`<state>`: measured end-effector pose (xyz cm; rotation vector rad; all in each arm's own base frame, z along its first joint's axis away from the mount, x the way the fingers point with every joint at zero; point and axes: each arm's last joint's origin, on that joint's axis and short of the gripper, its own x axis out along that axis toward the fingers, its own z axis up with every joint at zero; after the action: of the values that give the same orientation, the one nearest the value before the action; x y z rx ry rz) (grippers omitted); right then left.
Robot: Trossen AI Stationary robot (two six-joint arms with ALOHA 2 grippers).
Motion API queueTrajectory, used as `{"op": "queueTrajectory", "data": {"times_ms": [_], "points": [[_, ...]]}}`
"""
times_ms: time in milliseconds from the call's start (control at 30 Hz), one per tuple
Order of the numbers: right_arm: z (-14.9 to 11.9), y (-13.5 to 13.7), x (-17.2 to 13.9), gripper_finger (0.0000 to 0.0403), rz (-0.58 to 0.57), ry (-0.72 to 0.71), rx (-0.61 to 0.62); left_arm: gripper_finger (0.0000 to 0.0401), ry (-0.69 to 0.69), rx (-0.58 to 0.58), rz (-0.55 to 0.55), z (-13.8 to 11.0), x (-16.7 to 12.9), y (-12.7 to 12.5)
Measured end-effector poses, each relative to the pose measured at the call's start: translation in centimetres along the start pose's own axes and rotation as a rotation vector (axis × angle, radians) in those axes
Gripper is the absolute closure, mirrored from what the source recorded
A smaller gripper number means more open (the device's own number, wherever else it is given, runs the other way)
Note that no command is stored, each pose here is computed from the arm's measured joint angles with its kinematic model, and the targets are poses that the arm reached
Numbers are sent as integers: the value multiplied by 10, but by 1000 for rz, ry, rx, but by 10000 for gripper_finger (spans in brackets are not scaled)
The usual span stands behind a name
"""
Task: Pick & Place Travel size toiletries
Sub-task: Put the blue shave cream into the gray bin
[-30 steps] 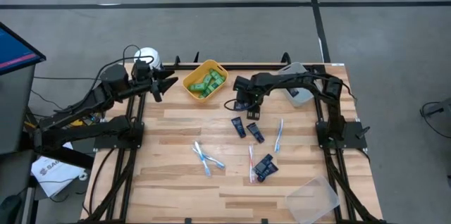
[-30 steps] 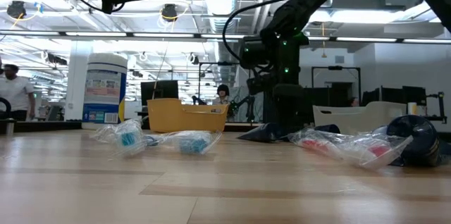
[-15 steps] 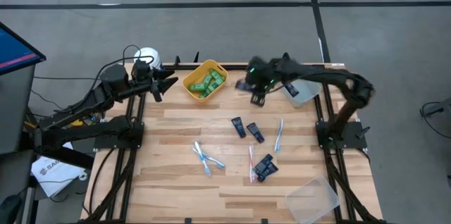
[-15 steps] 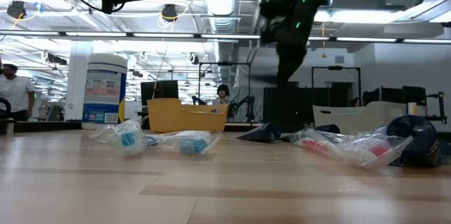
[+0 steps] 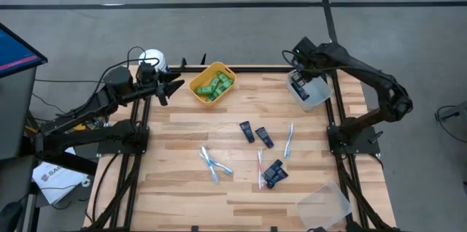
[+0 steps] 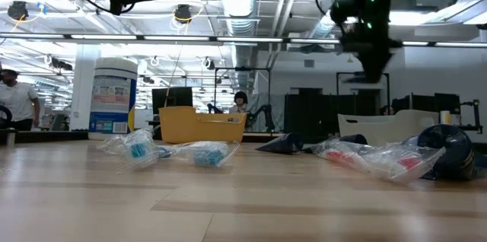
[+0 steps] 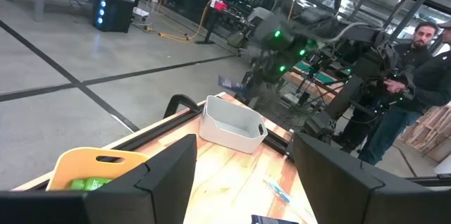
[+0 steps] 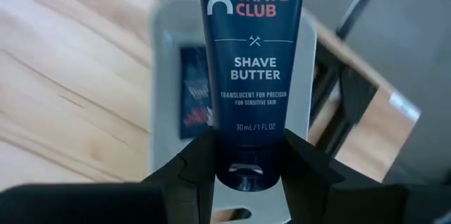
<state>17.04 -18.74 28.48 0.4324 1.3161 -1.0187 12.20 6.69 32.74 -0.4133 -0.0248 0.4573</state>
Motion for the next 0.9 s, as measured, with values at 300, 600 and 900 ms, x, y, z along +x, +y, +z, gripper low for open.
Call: {"op": "queueTrajectory", "data": {"times_ms": [300,600,900], "points": [[-38,0,70,277,24,163,20,169,0,0,0,0,0,0],[-42,1,79,257,28,162,15,169,0,0,0,0,0,0],[-36,2,60,141,85,106,44,169,-1,-1,0,0,0,0]]}}
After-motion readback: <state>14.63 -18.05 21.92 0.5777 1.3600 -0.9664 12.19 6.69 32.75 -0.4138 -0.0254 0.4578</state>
